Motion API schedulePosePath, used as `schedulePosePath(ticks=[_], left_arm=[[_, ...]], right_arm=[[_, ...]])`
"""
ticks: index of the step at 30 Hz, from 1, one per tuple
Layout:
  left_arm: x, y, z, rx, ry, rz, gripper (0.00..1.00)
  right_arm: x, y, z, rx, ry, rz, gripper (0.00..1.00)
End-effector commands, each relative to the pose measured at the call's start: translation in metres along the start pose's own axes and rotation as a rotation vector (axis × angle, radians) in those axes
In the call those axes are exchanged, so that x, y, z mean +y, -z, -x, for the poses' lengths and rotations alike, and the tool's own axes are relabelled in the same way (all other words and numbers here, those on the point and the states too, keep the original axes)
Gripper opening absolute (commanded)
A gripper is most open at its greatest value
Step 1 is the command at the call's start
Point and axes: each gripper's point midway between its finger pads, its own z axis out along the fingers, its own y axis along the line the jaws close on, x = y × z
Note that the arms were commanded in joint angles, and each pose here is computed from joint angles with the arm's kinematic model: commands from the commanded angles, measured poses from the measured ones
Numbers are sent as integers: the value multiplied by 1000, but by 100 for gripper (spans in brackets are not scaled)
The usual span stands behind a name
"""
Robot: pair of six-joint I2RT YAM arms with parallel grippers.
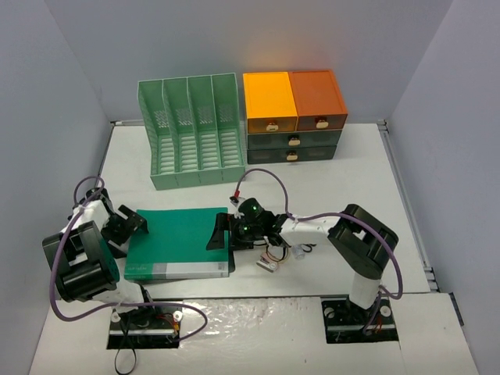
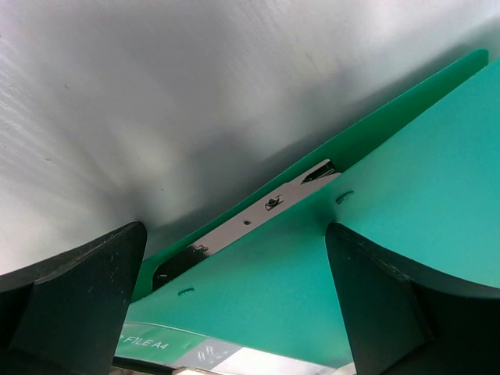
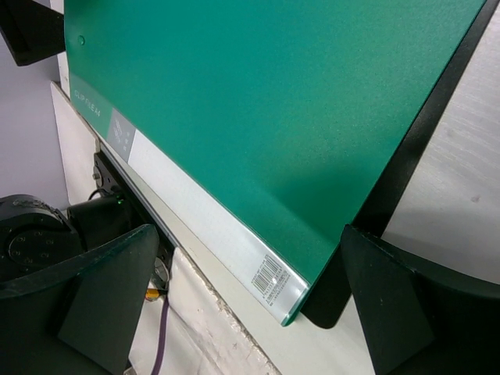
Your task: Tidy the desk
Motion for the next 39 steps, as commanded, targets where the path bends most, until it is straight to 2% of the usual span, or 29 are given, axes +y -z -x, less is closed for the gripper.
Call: schedulePosePath(ticks=[1, 5, 10, 20, 24, 29, 39], left_arm=[[-4, -7, -8, 46, 12, -31, 97], [-4, -11, -11, 67, 16, -34, 96], [-19, -6, -14, 89, 22, -114, 89], [-50, 27, -19, 71, 4, -311, 75], [-59, 47, -24, 56, -13, -390, 57], [-74, 66, -35, 64, 3, -519, 28], [-89, 93, -58, 109, -16, -675, 3]], right_arm=[[19, 0, 13, -24, 24, 84, 100], [13, 2, 12, -27, 22, 66, 100], [5, 8, 13, -45, 16, 44, 100], [5, -2, 17, -34, 18, 49, 100], [1, -8, 15, -17, 17, 40, 100], [-1, -13, 11, 7, 7, 45, 100], [-4, -22, 4, 51, 22, 37, 100]])
